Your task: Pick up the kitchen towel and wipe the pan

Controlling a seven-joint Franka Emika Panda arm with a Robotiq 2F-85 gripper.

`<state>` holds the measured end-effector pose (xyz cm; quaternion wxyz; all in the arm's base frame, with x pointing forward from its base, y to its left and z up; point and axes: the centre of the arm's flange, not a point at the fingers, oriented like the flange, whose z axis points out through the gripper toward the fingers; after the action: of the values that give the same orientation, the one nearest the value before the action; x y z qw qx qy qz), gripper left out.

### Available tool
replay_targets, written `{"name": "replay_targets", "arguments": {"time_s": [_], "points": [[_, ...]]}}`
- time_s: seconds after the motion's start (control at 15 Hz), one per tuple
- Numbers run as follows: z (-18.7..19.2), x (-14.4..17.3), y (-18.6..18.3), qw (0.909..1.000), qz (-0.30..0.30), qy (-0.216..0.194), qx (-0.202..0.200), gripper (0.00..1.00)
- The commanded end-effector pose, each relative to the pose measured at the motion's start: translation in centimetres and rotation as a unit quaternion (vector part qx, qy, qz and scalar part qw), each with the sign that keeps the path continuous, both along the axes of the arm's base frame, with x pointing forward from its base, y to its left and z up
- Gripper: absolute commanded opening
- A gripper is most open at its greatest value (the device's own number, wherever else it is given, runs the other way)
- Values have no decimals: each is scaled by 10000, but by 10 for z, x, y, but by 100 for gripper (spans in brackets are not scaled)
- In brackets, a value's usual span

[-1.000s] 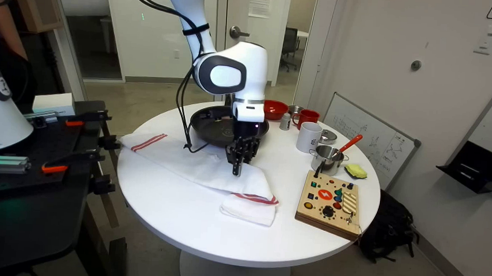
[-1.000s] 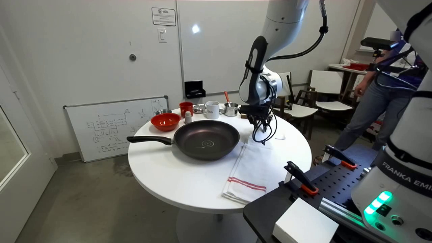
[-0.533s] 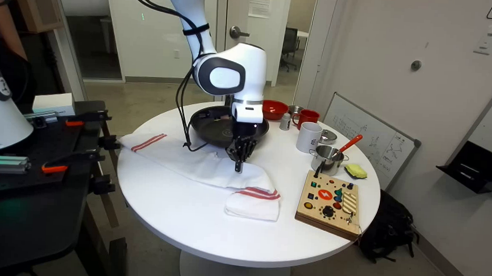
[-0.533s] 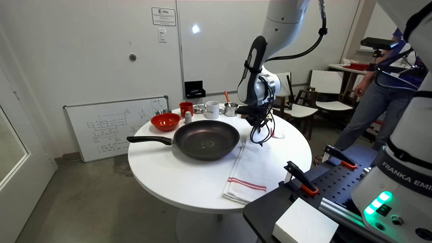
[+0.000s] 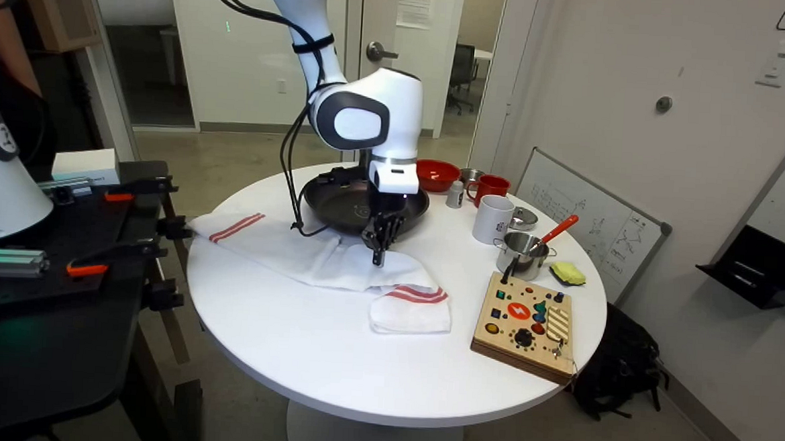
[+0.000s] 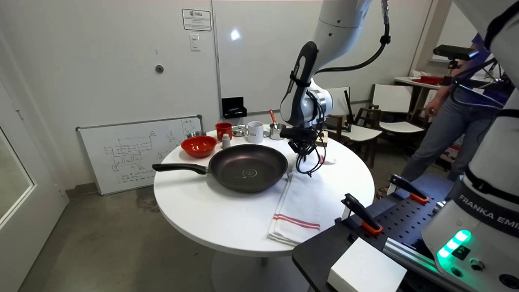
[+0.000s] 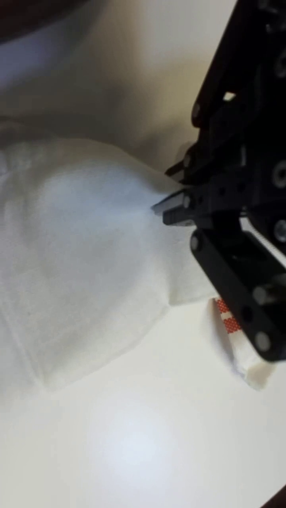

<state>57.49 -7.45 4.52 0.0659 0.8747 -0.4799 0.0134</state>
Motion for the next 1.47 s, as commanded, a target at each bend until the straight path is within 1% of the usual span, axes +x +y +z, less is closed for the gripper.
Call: {"name": "replay_targets", "arguments": {"time_s": [0.0, 0.2, 0.6, 1.13, 1.4], "points": [[5, 0, 16, 9994, 265, 54, 227, 2], [2, -5, 21, 9988, 375, 196, 226, 2], [-1, -14, 12, 9983, 330, 472, 76, 2], [5, -25, 3, 9974, 158, 686, -163, 2], [10, -41, 1, 9967, -27, 762, -288, 2]]}}
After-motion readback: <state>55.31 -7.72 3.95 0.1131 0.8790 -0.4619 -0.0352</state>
